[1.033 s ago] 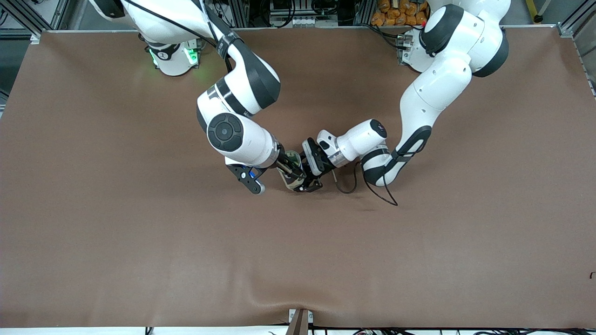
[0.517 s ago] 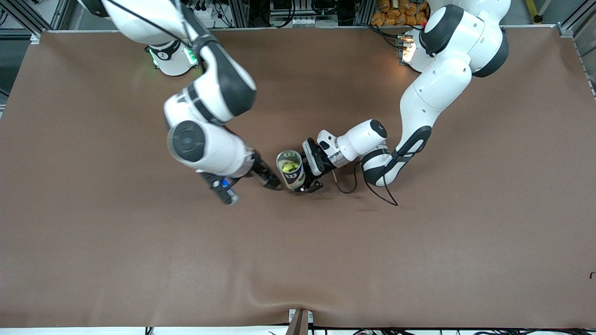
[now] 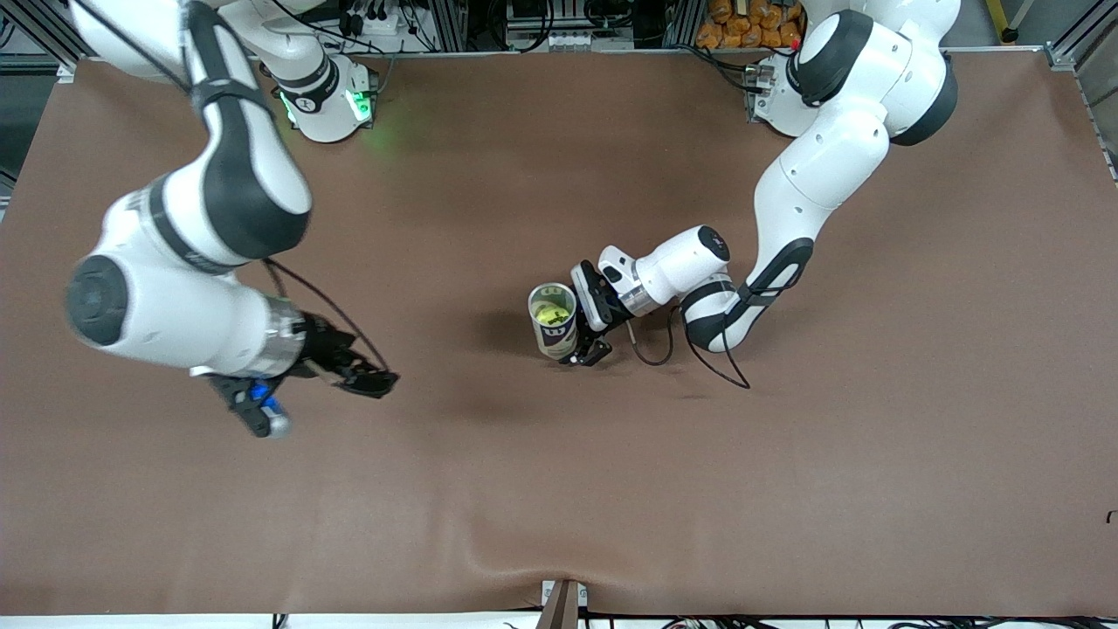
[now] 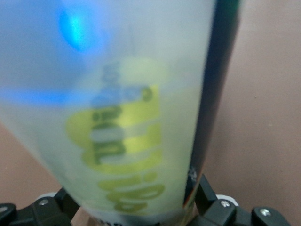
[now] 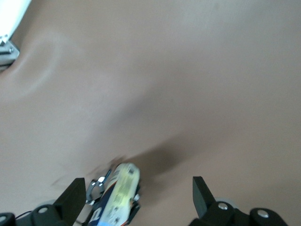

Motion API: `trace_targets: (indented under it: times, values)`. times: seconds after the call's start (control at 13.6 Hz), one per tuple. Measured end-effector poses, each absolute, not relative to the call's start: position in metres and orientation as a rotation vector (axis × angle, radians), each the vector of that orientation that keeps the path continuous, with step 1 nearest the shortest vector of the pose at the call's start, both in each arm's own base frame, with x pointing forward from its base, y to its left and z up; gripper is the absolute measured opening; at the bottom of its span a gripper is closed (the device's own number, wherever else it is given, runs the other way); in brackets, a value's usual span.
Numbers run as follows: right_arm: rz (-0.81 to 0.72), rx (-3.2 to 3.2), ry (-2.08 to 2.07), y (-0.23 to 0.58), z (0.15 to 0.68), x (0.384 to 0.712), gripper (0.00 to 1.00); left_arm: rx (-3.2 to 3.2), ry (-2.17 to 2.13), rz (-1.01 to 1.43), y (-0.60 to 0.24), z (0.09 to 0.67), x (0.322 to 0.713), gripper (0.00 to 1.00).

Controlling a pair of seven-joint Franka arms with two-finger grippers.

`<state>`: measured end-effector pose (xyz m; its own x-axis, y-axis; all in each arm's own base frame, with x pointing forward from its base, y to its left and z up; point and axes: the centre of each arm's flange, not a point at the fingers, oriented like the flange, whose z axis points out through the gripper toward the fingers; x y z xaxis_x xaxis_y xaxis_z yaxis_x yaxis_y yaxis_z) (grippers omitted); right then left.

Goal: Insert tennis ball vertically with right arm
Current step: 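Withdraw the right gripper to rest while the left gripper releases the tube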

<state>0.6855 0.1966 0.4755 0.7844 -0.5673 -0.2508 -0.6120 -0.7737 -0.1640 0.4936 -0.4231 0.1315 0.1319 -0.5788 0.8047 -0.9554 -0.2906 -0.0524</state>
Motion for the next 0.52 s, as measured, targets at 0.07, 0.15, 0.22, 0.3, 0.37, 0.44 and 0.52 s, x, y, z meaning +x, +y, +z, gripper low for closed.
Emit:
trace_targets:
  times: [0.07,0.15,0.22,0.3,0.37,0.44,0.52]
  values:
    - [0.269,-2.776,0.86,0.177,0.478,0.687,1.0,1.933,-1.471,1.026,-0.423,0.131,0.494,1.0]
    - [0.273,-2.814,0.796,0.158,0.482,0.686,1.0,1.933,-1.473,1.026,-0.421,0.131,0.495,1.0]
    - [0.287,-2.842,0.735,0.139,0.488,0.684,1.0,1.929,-1.484,1.028,-0.418,0.131,0.495,1.0]
    - [0.305,-2.857,0.68,0.12,0.494,0.681,1.0,1.924,-1.497,1.031,-0.414,0.13,0.497,1.0]
    - [0.318,-2.864,0.632,0.1,0.501,0.679,1.0,1.921,-1.509,1.031,-0.409,0.129,0.498,1.0]
    - [0.324,-2.867,0.585,0.078,0.511,0.675,1.0,1.924,-1.512,1.028,-0.404,0.127,0.499,1.0]
    - [0.325,-2.871,0.544,0.058,0.522,0.67,1.0,1.928,-1.509,1.022,-0.399,0.125,0.499,1.0]
